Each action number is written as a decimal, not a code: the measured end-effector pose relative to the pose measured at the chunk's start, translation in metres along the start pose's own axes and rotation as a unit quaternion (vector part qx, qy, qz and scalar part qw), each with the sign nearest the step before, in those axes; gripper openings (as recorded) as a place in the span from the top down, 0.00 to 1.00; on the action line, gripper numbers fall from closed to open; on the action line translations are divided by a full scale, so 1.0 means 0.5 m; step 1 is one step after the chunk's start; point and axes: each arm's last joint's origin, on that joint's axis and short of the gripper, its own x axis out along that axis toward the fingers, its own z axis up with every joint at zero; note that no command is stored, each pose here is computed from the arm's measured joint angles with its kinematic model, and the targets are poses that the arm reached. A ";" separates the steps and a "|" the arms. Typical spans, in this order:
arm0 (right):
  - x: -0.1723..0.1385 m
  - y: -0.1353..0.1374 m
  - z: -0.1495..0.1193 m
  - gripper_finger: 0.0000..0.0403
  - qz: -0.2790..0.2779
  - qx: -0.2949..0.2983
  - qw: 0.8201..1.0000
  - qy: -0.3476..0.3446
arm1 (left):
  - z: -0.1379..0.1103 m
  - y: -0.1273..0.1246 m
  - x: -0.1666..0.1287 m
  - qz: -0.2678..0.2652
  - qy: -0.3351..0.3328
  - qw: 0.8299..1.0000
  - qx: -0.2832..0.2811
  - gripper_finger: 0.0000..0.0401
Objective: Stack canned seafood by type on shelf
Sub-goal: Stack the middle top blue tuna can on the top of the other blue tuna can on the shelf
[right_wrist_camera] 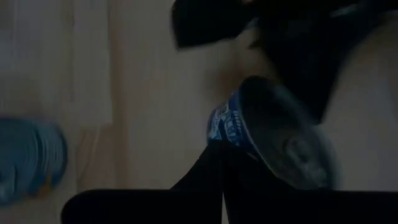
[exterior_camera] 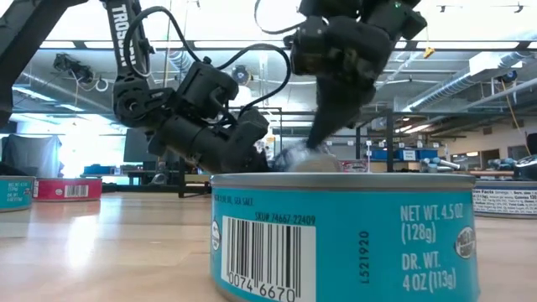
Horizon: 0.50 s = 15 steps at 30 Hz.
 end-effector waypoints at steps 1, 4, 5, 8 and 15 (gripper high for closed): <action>-0.005 -0.003 0.004 0.99 -0.002 0.009 1.000 -0.006 | -0.001 -0.002 0.000 -0.004 0.003 1.000 0.005 0.99; -0.010 -0.013 0.010 0.99 -0.009 0.031 0.999 -0.017 | -0.004 -0.007 0.000 -0.014 0.007 1.000 0.008 0.99; -0.010 -0.015 0.012 0.99 -0.009 0.038 0.999 -0.019 | -0.004 -0.009 0.000 -0.020 0.008 1.000 0.008 0.99; -0.011 -0.024 0.018 0.99 -0.009 0.056 0.998 -0.028 | -0.004 -0.022 0.001 -0.055 0.011 0.998 0.002 0.99; -0.008 -0.021 0.020 0.98 0.008 0.054 0.998 -0.033 | -0.001 -0.026 -0.004 -0.065 0.015 0.998 -0.008 0.99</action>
